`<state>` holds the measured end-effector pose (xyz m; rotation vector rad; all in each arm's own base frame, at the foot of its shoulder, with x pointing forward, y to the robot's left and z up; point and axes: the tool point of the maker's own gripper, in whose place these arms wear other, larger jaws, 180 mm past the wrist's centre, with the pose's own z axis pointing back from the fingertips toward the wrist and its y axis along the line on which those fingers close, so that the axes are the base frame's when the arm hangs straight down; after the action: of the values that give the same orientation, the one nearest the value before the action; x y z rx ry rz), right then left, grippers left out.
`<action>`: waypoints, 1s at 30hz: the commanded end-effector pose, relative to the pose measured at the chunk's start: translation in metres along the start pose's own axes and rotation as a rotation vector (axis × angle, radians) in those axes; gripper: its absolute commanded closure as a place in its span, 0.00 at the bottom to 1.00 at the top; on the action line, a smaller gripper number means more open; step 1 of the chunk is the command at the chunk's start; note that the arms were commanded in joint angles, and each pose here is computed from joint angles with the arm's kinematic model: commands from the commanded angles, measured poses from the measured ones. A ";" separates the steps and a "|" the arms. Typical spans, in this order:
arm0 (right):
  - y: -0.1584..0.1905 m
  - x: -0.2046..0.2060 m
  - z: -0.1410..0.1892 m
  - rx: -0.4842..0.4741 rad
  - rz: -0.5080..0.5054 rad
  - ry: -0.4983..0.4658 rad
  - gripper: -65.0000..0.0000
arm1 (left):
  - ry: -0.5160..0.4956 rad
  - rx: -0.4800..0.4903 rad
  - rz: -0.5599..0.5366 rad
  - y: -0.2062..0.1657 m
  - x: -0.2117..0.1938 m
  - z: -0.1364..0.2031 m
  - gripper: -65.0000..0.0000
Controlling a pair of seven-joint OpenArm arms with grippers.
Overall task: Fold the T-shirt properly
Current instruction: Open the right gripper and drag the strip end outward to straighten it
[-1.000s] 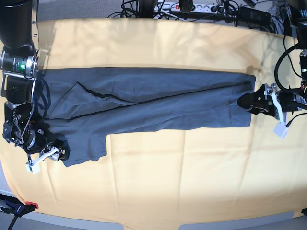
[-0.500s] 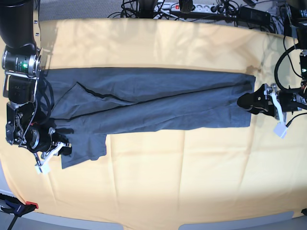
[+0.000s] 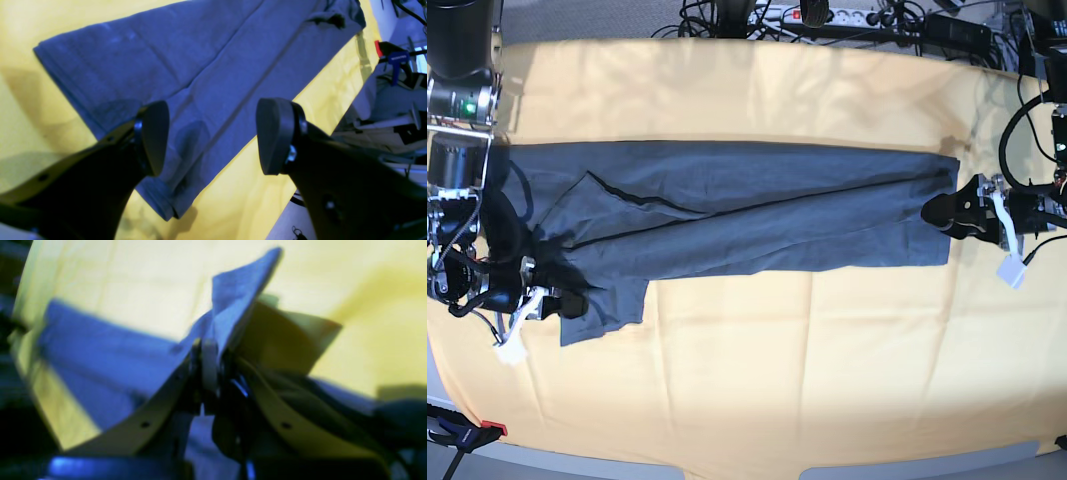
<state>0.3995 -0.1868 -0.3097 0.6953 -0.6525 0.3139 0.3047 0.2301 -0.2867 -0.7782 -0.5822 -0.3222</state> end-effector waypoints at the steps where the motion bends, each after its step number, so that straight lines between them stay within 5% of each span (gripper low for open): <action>1: 0.013 0.022 0.014 0.029 0.057 -0.058 1.00 | -0.037 0.007 -0.036 -0.002 0.017 0.012 0.35; 6: 0.055 -0.007 0.029 0.121 0.168 0.011 1.00 | -0.037 0.007 -0.036 -0.002 0.017 0.012 0.35; 12: 0.067 -0.040 0.047 0.101 0.257 0.114 1.00 | -0.037 0.007 -0.036 -0.002 0.017 0.012 0.35; 30: 0.046 -0.099 0.071 0.046 0.182 0.268 1.00 | -0.037 0.014 -0.037 -0.001 0.018 0.014 0.35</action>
<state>0.2613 -0.2034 -0.3251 0.6312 -0.4088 0.5715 0.3043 0.2324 -0.2862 -0.7712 -0.5801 -0.3243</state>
